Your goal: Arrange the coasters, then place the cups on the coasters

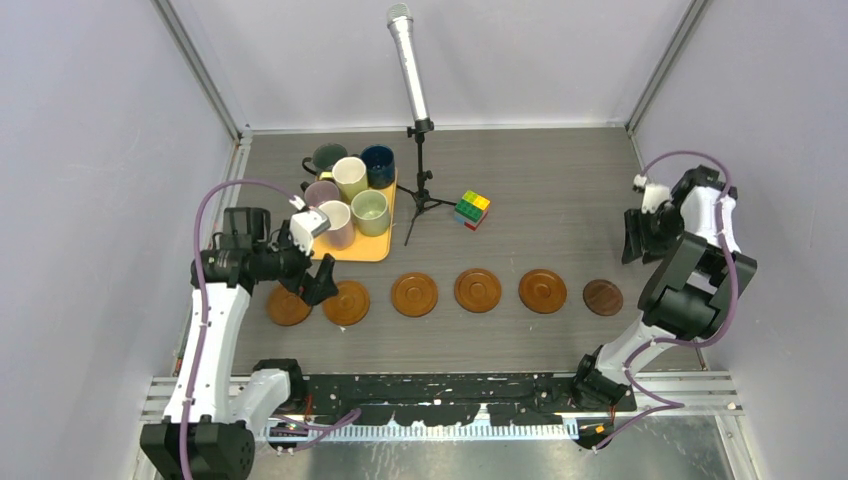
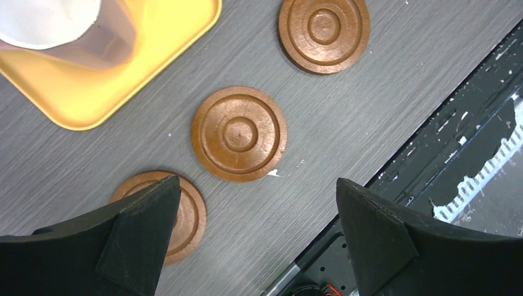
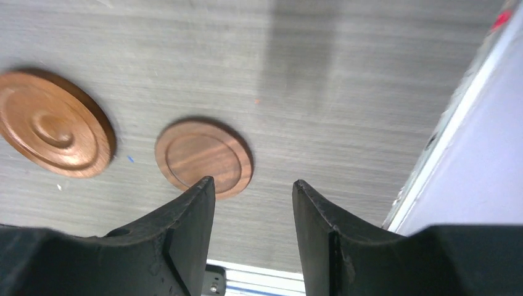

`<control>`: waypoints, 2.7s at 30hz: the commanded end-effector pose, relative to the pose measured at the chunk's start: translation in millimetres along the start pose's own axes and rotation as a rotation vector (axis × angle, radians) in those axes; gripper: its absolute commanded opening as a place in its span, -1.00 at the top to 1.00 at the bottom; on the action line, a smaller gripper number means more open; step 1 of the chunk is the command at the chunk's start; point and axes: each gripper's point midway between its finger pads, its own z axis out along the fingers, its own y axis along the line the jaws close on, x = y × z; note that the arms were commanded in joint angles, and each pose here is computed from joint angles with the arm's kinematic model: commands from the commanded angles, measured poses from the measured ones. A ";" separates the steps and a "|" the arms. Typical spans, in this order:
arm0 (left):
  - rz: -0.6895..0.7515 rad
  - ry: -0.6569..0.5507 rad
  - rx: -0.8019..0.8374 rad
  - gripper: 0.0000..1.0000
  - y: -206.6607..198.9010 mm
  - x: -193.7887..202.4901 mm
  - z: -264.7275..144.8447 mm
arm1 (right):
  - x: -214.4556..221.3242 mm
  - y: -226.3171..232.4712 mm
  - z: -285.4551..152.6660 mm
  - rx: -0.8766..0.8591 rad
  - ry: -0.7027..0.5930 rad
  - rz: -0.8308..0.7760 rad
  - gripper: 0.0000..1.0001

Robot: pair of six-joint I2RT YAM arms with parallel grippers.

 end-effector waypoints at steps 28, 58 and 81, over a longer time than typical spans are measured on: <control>0.574 0.184 0.078 -0.85 181.8 -41.1 34.4 | -18.3 198.8 -52.7 -0.483 -0.127 -0.207 -0.37; 0.707 0.085 0.186 -0.59 184.1 -41.3 92.7 | -18.6 213.2 -36.3 -0.582 -0.128 -0.108 -0.37; 0.474 0.161 0.110 -0.11 156.0 -19.0 83.8 | -20.2 214.1 -33.9 -0.590 -0.127 -0.092 -0.36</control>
